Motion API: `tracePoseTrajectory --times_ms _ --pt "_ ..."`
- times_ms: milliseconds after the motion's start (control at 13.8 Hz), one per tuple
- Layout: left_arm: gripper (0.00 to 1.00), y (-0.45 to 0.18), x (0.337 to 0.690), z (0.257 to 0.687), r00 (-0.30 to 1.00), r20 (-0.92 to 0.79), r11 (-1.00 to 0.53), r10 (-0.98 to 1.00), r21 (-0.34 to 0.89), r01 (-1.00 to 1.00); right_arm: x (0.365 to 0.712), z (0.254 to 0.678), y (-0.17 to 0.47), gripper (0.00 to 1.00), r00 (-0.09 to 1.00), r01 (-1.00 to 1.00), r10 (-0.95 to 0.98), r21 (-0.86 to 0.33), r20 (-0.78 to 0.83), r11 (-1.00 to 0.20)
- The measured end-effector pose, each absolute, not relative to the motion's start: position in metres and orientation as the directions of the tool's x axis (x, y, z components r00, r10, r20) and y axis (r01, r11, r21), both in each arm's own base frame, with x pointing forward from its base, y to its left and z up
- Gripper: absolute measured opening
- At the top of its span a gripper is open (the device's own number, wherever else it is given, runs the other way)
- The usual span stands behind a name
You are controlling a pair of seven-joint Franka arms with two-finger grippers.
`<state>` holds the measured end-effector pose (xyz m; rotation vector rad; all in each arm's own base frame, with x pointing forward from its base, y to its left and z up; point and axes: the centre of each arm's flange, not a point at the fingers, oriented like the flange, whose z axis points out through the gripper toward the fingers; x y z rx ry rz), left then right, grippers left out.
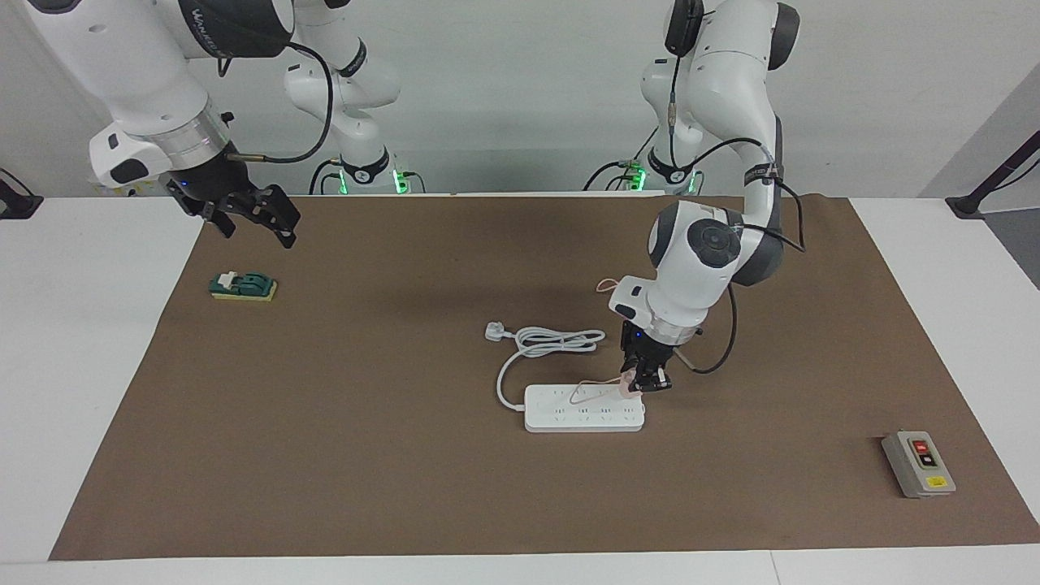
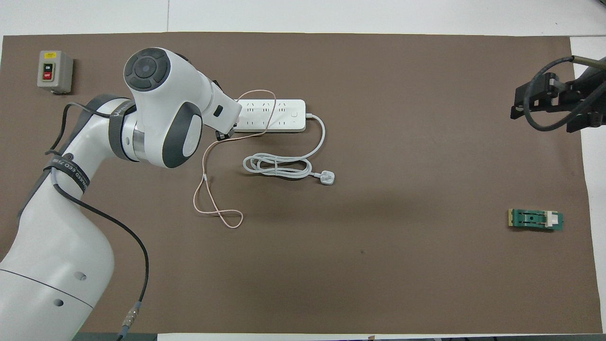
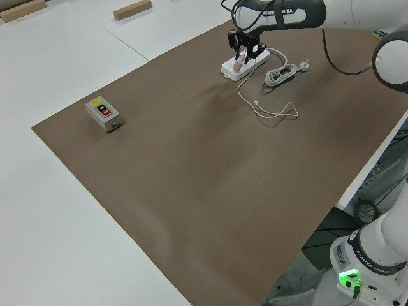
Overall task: Plug charger into power strip
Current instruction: 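Press the pink charger down into the socket with the left gripper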
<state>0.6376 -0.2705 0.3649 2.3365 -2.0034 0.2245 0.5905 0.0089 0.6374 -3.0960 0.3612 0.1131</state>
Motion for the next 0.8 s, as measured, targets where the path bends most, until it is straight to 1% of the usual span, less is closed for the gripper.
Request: tracePoseTrajectory --times_ms 796 --pt "0.34 -0.273 0.633 0.364 0.143 0.134 -0.148 -0.981 -0.029 -0.989 0.565 0.645 -0.002 1.00 0.977 -0.124 -0.121 -0.007 -0.176 -0.992"
